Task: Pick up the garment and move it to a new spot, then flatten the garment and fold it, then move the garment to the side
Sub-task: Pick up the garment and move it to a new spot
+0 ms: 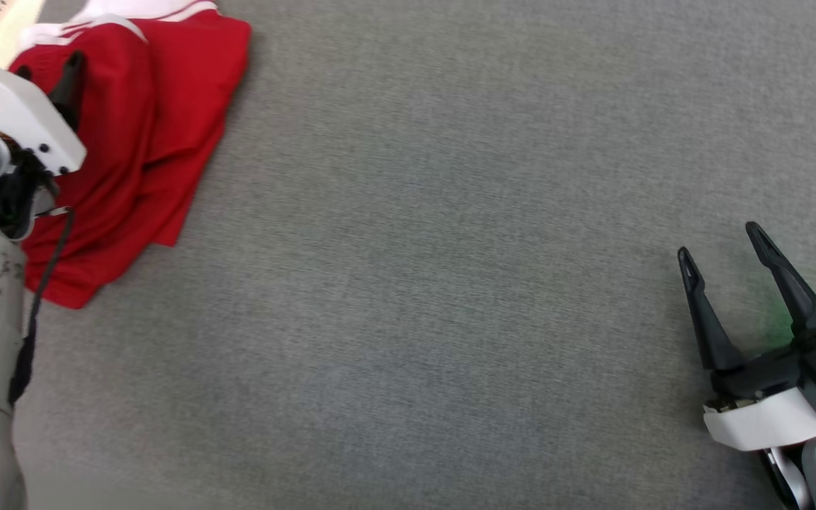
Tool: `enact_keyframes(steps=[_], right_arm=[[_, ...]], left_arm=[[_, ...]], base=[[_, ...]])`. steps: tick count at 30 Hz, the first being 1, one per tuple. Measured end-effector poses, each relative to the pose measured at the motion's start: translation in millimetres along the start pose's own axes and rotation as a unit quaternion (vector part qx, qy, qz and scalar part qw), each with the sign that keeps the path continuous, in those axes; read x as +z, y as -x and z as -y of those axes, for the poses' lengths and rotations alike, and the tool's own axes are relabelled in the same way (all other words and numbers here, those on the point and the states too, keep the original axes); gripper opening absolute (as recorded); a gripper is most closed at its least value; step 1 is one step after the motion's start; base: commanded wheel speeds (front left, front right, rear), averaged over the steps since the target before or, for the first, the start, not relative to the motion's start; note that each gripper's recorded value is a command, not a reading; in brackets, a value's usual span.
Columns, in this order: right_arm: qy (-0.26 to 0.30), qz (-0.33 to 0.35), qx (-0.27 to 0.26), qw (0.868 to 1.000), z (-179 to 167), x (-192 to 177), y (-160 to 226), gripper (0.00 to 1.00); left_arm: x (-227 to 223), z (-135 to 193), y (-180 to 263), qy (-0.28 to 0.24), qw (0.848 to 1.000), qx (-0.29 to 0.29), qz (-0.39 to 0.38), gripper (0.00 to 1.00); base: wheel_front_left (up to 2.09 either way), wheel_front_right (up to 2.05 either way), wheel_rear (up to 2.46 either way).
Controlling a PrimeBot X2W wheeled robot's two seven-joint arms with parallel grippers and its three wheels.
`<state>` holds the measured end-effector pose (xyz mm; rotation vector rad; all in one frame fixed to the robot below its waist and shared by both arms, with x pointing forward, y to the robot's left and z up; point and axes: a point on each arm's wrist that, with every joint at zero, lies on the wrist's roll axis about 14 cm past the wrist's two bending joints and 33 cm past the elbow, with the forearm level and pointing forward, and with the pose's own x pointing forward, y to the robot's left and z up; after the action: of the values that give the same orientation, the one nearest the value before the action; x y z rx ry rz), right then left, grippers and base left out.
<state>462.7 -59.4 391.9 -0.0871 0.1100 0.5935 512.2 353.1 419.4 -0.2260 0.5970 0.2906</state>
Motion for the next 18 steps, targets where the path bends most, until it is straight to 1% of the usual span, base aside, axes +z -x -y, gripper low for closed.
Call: enact_keyframes(steps=[2,5,6,8,9,10,12,14,18], right_arm=[[0.000,0.000,-0.008,1.000,6,-1,1,1.00],[-0.001,0.001,-0.019,1.000,14,-4,1,1.00],[-0.001,0.000,-0.023,1.000,17,-5,2,1.00],[-0.004,-0.002,-0.032,0.999,23,-8,3,1.00],[-0.005,-0.002,-0.036,0.999,25,-9,3,1.00],[-0.005,-0.004,-0.041,0.999,28,-11,4,1.00],[-0.007,-0.004,-0.047,0.999,30,-11,5,1.00],[-0.010,-0.001,-0.050,0.999,29,-7,5,1.00],[-0.026,0.006,-0.056,0.998,20,3,8,1.00]], left_arm=[[-14,-3,-10,-0.010,0.999,0.007,-0.035,1.00],[-37,-15,-21,-0.057,0.994,0.030,-0.084,1.00],[-43,-17,-25,-0.049,0.994,0.032,-0.097,1.00],[-55,-7,-33,-0.016,0.993,0.023,-0.111,1.00],[-62,-1,-37,-0.015,0.993,0.017,-0.119,0.42],[-64,3,-39,-0.020,0.992,0.013,-0.120,0.00],[-58,7,-42,-0.027,0.995,0.007,-0.099,0.00],[-48,12,-39,-0.029,0.998,-0.004,-0.063,0.00],[-11,20,-25,-0.051,0.998,-0.028,0.018,0.00]], base=[[0.00,0.00,0.00],[0.00,0.00,0.00],[0.00,0.00,0.00],[0.00,0.00,0.00],[0.00,0.00,0.00],[0.00,0.00,0.00],[0.00,0.00,0.00],[0.00,0.00,0.00],[0.00,0.00,0.00]])
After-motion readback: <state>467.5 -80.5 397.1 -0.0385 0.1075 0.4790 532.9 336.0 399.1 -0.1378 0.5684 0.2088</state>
